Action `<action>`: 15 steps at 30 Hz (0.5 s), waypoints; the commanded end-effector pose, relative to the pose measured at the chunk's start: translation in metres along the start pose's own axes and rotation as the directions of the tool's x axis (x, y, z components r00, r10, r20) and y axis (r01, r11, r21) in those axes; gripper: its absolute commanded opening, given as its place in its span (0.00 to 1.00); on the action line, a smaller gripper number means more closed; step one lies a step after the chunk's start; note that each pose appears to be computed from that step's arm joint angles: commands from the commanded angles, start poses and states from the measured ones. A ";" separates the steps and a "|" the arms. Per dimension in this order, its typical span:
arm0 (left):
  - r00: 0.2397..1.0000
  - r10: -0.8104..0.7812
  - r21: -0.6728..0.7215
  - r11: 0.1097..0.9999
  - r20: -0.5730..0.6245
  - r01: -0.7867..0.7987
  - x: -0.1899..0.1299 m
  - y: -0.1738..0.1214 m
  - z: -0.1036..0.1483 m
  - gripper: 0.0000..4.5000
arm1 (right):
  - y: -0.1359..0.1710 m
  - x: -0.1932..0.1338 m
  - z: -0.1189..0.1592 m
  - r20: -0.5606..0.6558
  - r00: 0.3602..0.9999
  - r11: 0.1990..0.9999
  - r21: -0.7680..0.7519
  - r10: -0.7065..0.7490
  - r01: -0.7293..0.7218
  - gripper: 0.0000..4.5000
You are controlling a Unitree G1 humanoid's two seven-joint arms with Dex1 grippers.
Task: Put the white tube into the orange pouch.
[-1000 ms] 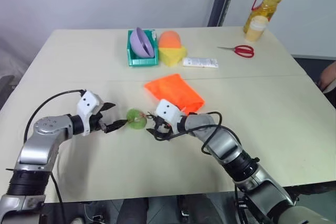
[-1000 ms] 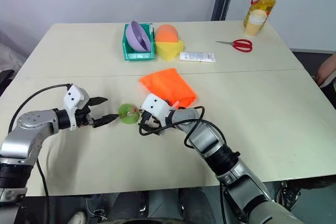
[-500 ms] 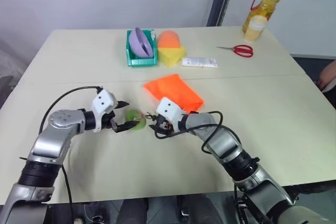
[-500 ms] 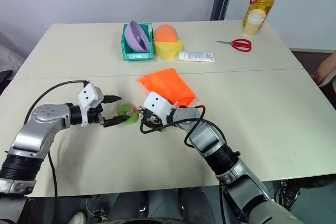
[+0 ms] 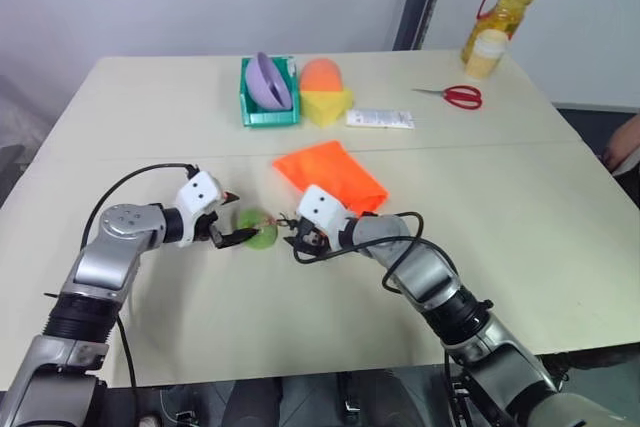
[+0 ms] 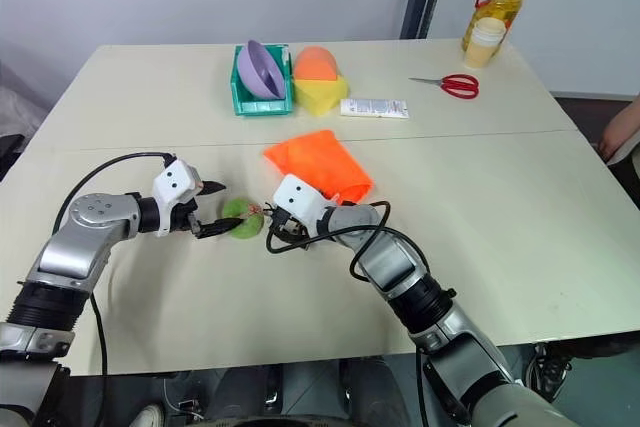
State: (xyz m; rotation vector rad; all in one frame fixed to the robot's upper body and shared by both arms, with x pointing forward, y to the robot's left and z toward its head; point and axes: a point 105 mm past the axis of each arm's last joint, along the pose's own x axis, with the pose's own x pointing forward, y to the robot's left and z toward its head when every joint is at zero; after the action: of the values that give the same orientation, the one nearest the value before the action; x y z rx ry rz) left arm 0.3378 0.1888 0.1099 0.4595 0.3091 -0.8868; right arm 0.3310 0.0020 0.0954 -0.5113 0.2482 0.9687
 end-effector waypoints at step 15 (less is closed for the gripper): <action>0.996 0.012 0.006 1.000 -0.088 -0.012 0.010 0.001 -0.011 0.01 | -0.003 -0.001 0.010 0.018 1.000 0.998 -0.061 -0.025 0.026 0.00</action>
State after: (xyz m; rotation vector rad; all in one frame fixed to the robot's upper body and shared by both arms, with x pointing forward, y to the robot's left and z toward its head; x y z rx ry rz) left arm 0.3414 0.1789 0.1027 0.4901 0.3433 -0.9079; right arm 0.3328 0.0002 0.0928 -0.5373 0.2565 0.9512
